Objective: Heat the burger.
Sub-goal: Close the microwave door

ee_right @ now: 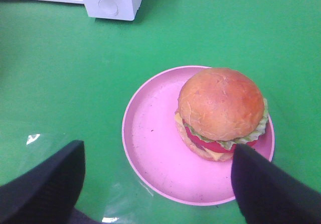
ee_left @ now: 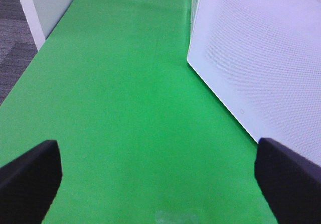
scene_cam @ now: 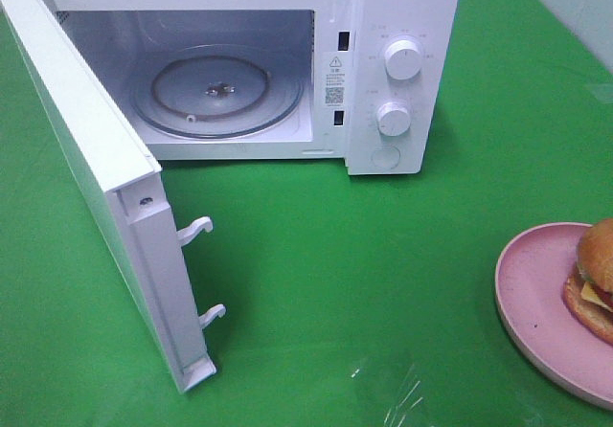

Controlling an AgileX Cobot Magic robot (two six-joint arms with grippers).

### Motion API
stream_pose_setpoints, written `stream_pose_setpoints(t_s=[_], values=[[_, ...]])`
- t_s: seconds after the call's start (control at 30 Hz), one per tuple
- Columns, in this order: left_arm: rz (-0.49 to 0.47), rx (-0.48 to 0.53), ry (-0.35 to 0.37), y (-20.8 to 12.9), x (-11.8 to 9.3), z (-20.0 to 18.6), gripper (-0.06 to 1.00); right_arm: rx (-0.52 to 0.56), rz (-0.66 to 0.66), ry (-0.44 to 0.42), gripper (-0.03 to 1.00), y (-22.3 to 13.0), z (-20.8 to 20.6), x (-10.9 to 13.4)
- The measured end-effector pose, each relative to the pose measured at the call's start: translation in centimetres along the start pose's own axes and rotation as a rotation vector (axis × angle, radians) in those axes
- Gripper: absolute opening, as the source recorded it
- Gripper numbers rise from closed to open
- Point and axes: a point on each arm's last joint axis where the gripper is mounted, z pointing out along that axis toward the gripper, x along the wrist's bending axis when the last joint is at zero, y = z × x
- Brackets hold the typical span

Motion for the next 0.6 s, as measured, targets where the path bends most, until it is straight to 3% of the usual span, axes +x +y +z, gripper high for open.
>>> stream_pose_setpoints(t_s=[0.4, 0.6], values=[[0.0, 0.0, 0.0, 0.0, 0.0, 0.0, 0.96, -0.185, 0.086, -0.091, 0.77, -2.7, -2.2, -0.1], [0.0, 0.0, 0.0, 0.0, 0.0, 0.0, 0.96, -0.194, 0.095, -0.113, 0.77, -2.8, -2.3, -0.1]])
